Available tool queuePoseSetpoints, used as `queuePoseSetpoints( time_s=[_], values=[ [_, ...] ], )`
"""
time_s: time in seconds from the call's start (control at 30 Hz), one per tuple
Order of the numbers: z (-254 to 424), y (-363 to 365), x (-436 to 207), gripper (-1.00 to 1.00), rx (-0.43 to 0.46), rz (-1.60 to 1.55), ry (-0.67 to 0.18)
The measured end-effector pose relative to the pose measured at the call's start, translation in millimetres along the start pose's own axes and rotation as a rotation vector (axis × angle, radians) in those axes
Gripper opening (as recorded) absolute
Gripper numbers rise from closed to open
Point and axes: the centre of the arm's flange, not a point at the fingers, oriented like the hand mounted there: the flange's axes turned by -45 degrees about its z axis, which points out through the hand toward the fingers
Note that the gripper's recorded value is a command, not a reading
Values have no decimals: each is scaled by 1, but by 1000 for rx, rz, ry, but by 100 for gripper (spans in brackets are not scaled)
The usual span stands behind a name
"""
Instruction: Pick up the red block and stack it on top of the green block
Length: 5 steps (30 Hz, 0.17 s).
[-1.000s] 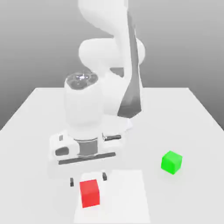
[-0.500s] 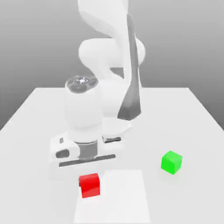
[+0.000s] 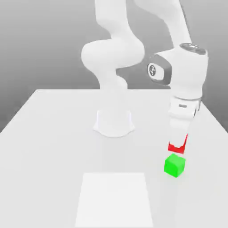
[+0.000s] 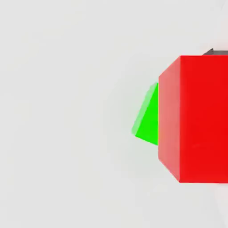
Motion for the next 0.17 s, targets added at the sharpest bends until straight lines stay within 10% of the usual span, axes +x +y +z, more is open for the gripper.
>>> queuePoseSetpoints(
  time_s=[0.07, 0.1, 0.17],
  values=[
    [18, -1, -1, -100, 0, 0, 0],
    [24, -1, -1, 100, 0, 0, 1],
    [24, -2, -1, 100, 0, -5, 1]
  ],
)
